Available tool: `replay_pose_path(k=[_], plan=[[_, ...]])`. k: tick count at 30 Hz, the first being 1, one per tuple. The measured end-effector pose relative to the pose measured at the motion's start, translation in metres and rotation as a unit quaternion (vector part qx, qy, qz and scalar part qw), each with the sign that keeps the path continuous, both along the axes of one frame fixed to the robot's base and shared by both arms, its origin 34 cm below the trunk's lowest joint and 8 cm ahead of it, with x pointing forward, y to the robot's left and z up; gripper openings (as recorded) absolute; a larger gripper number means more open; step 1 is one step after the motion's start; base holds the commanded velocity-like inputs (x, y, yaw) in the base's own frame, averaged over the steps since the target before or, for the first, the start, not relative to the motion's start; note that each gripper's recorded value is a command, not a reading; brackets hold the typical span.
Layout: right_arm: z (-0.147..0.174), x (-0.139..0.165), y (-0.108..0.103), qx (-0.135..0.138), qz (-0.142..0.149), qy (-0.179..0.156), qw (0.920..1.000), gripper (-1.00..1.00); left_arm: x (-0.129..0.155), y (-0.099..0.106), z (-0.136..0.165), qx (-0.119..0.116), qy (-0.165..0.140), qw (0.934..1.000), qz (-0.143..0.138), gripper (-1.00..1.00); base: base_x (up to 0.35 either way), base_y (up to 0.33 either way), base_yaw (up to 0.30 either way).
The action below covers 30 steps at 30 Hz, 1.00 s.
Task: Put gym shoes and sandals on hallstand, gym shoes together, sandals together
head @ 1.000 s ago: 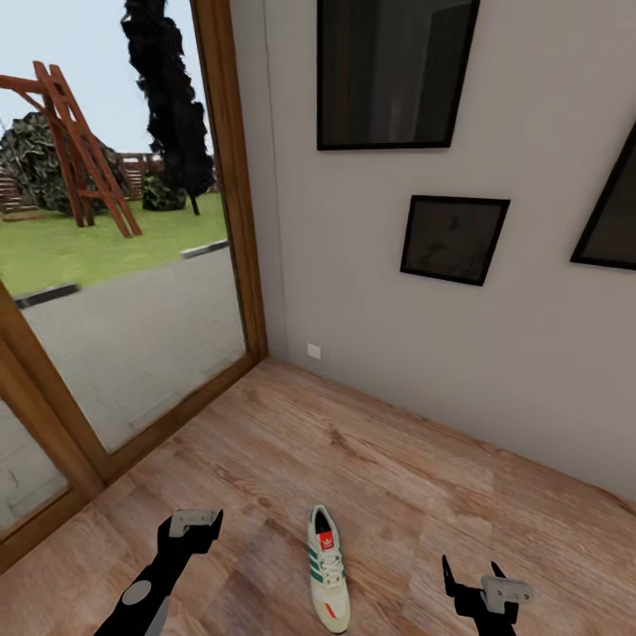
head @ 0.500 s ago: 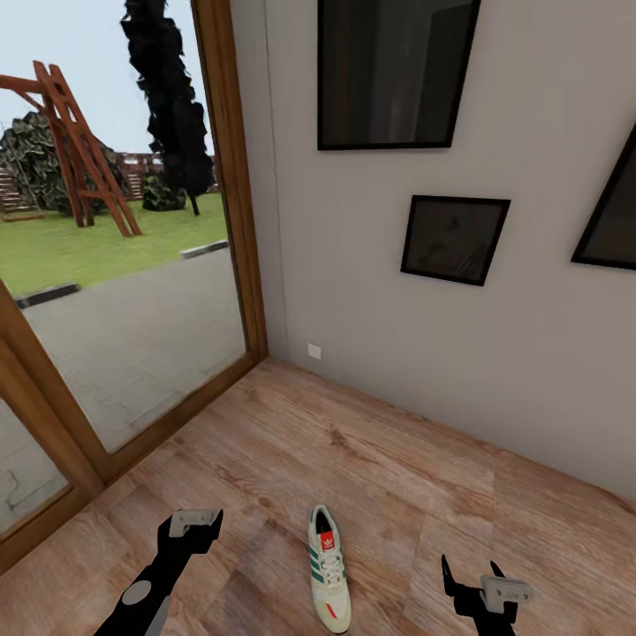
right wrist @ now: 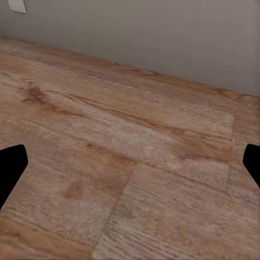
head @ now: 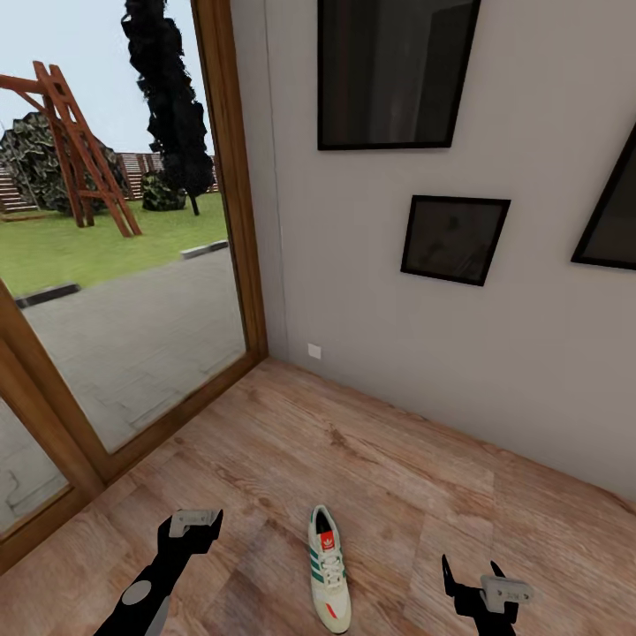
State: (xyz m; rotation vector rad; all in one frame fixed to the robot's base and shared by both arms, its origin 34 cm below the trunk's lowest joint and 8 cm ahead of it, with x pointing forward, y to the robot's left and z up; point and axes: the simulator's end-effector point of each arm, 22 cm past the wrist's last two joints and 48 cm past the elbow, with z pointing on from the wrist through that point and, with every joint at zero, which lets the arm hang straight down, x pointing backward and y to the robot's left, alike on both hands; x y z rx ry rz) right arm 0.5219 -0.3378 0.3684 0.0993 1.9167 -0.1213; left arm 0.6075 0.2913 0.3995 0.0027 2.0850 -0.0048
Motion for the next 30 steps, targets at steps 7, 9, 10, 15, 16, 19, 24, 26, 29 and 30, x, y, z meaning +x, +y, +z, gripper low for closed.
replay_pose_path(k=[7,9,10,15,16,19,24,26,29,30], plan=[[0.0001,0.0,0.0001,0.0,0.0,0.0,1.0,1.0,0.0002,-0.0001,0.0001,0.0,0.0,1.0,0.0,1.0,0.019,0.006,-0.131],[0.0001,0.0,0.0002,0.0,0.0,0.0,1.0,1.0,0.0002,-0.0001,0.0002,0.0,0.0,1.0,0.0,1.0,0.057,0.047,-0.223],[0.0,-0.0001,0.0004,0.0,0.0,0.0,1.0,1.0,0.0002,-0.0001,0.0002,0.0,0.0,1.0,0.0,1.0,0.068,0.073,-0.249],[-0.0001,-0.0001,0.0006,0.0,0.0,0.0,1.0,1.0,0.0002,-0.0001,0.0002,0.0,0.0,1.0,0.0,1.0,0.094,0.122,-0.269],[0.0,-0.0001,0.0007,0.0,0.0,0.0,1.0,1.0,0.0,-0.0001,0.0001,0.0,0.0,1.0,0.0,1.0,0.126,0.177,-0.281],[0.0,-0.0002,0.0007,0.001,0.0,0.0,1.0,1.0,0.0001,-0.0001,0.0002,0.0,0.0,1.0,0.0,1.0,0.144,0.205,-0.279],[0.0001,0.0,0.0008,0.001,0.0,0.0,1.0,1.0,0.0002,0.0,0.0003,0.0,0.0,1.0,0.0,1.0,0.165,0.235,-0.172],[0.0,-0.0001,0.0008,0.001,0.0,0.0,1.0,1.0,0.0001,0.0,0.0003,0.0,0.0,1.0,0.0,1.0,0.174,0.247,-0.077],[-0.0001,-0.0002,0.0008,0.001,0.0,0.0,1.0,1.0,0.0001,0.0,0.0004,0.0,0.0,1.0,0.0,1.0,0.173,0.247,-0.044],[-0.0001,-0.0002,0.0008,0.001,0.0,0.0,1.0,1.0,0.0001,0.0,0.0003,0.0,0.0,1.0,0.0,1.0,0.158,0.237,-0.028]])
